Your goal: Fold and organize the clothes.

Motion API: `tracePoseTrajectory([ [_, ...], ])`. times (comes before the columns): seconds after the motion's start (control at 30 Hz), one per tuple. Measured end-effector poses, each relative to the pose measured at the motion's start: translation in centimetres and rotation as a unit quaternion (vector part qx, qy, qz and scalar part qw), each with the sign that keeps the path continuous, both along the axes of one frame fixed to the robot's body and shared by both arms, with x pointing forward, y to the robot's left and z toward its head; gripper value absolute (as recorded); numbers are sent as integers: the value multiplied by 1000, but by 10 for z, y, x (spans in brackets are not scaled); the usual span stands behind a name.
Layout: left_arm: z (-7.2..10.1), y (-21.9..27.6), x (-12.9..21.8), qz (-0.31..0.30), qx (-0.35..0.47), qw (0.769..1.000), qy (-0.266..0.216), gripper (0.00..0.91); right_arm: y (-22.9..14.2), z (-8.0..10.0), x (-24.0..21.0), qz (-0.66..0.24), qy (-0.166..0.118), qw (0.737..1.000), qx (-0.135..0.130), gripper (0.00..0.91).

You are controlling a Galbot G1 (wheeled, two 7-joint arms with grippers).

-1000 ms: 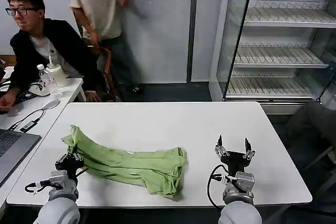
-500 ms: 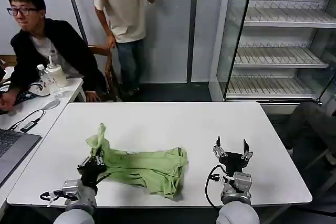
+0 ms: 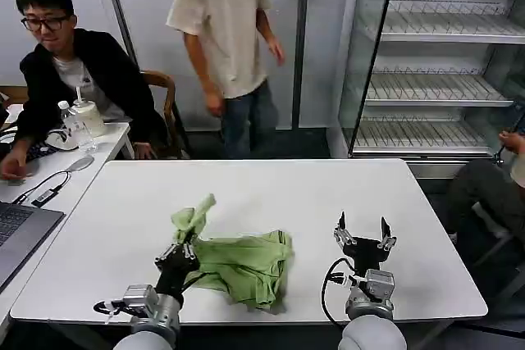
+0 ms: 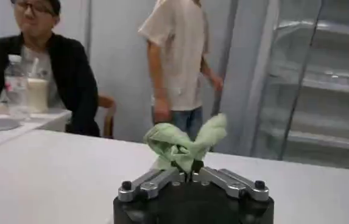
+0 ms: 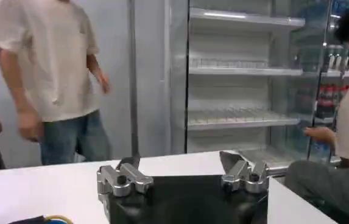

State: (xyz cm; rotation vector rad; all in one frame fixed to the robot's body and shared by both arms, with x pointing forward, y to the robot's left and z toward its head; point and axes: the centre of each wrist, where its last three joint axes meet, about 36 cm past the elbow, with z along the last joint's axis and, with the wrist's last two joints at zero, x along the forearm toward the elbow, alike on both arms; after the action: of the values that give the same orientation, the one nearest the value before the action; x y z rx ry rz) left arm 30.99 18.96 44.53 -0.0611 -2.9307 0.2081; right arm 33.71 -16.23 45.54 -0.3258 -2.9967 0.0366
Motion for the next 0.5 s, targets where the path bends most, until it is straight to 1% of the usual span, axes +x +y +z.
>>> tracePoseTrajectory([
  [0.37, -16, -30, -5, -16, -33, 999, 8, 20, -1, 1, 0, -2, -1, 1000, 0, 907],
  [0.4, -17, -33, -5, -18, -35, 999, 8, 30, -1, 1, 0, -2, -1, 1000, 0, 907],
  [0.5, -21, -41, -4, -20, -40, 999, 8, 20, -1, 2, 0, -1, -3, 1000, 1, 907],
])
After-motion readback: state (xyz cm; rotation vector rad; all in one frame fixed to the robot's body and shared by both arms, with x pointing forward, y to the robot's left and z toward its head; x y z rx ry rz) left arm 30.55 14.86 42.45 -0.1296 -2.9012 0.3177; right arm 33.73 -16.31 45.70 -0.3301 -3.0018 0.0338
